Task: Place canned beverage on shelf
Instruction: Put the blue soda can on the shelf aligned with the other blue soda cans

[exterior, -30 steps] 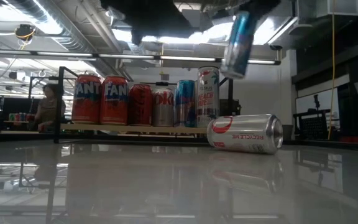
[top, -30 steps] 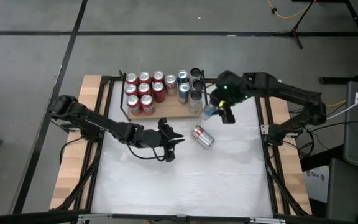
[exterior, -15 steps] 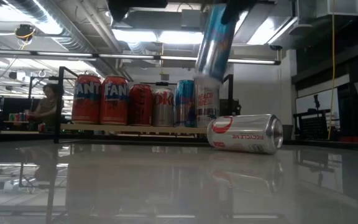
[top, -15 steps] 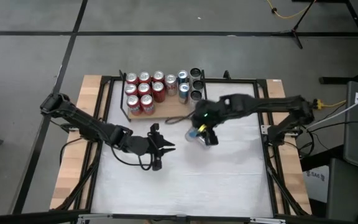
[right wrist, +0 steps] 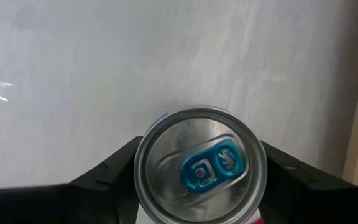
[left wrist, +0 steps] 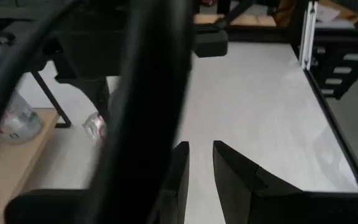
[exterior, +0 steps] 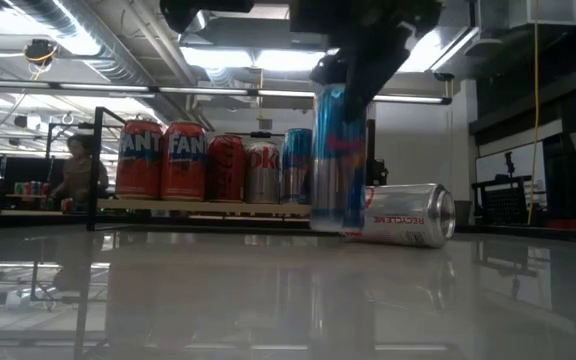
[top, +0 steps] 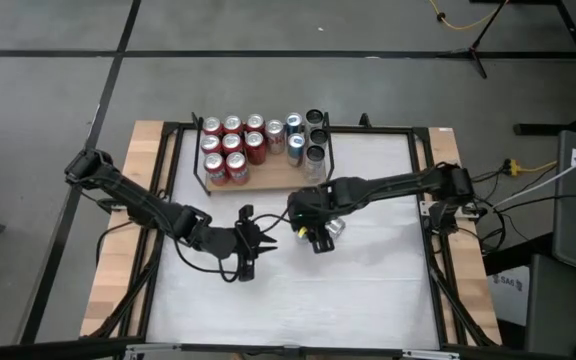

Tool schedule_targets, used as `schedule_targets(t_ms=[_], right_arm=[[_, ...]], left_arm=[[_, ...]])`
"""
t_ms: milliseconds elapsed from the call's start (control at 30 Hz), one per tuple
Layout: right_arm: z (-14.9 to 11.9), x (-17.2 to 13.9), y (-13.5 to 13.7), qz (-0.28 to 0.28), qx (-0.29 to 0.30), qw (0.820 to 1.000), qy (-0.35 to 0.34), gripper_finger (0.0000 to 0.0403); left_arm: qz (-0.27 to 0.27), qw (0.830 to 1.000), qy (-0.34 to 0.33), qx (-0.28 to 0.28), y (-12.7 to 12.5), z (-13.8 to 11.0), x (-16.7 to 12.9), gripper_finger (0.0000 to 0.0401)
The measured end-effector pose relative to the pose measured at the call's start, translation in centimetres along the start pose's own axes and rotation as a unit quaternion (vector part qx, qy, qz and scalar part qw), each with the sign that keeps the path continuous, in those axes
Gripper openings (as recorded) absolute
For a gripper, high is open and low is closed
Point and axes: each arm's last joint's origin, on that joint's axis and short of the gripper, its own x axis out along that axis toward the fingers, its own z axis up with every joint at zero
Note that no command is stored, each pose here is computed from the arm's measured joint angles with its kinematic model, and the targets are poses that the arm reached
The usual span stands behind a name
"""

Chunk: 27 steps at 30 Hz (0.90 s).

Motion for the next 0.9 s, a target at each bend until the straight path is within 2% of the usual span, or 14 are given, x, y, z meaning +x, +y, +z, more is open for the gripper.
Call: schedule_targets(t_ms=[333,900], right_arm=[[0.3,1.6,-0.2,0.003,-0.002,1.000,0.007,0.0230],[0.4,1.6,-0.2,0.002,-0.003,1.000,-0.002,0.0230]], left_arm=[[-0.011,1.000,0.013,0.015,-0.8,-0.5,-0.4,0.0064],[-0.012,1.000,0.012,0.013,-0.8,-0.5,-0.5,0.0064]])
